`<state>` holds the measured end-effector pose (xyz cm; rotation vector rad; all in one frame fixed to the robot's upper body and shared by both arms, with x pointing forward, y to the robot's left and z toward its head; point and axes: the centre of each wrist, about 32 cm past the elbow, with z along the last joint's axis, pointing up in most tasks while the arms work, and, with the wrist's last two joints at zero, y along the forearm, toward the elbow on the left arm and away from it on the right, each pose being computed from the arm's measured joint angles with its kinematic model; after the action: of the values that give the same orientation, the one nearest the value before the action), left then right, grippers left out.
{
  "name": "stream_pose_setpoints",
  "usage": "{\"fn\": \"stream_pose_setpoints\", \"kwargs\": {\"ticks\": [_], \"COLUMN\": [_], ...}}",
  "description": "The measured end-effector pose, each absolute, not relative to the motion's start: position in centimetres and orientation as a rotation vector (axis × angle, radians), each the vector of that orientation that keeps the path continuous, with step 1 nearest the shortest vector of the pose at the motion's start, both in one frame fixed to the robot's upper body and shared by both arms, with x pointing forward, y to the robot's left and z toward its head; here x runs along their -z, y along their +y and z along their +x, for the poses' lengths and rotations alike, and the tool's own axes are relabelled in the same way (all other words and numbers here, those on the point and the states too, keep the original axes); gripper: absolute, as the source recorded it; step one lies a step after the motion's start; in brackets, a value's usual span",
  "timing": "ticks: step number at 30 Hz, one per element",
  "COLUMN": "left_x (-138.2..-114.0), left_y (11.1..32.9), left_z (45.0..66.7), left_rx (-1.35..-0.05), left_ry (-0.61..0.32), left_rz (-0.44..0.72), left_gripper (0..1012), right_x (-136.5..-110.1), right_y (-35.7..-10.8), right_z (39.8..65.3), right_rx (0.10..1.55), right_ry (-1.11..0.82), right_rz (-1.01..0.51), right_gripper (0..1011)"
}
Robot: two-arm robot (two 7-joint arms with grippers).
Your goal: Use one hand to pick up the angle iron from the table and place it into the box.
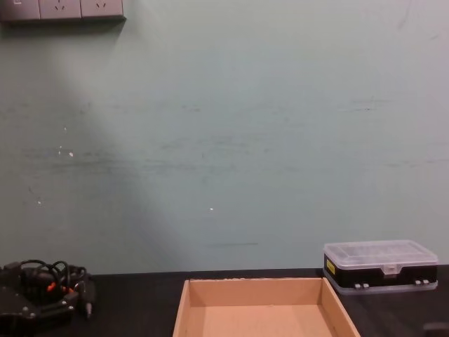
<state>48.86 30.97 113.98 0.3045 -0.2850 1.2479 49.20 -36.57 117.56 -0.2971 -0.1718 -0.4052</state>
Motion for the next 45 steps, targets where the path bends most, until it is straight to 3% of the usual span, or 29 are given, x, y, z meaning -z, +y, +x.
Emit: {"fn": "stream_pose_setpoints", "kwargs": {"ticks": [11, 45], "left_x": [-114.0, -114.0], "left_y": [31.0, 31.0], "left_z": [48.9, 48.9], "left_rx": [-1.248, -1.248], "left_ry": [-0.285, -0.285], "left_rz": [0.305, 0.304], "left_gripper": [1011, 1011], "right_x": [-117.3, -114.8], "right_y": [-34.2, -31.7], "right_z": [49.9, 52.3], "right_rx": [0.317, 0.347], "right_ry": [-0.179, -0.120], "right_rz": [-0.323, -0.412], "right_gripper": [1000, 1000]}}
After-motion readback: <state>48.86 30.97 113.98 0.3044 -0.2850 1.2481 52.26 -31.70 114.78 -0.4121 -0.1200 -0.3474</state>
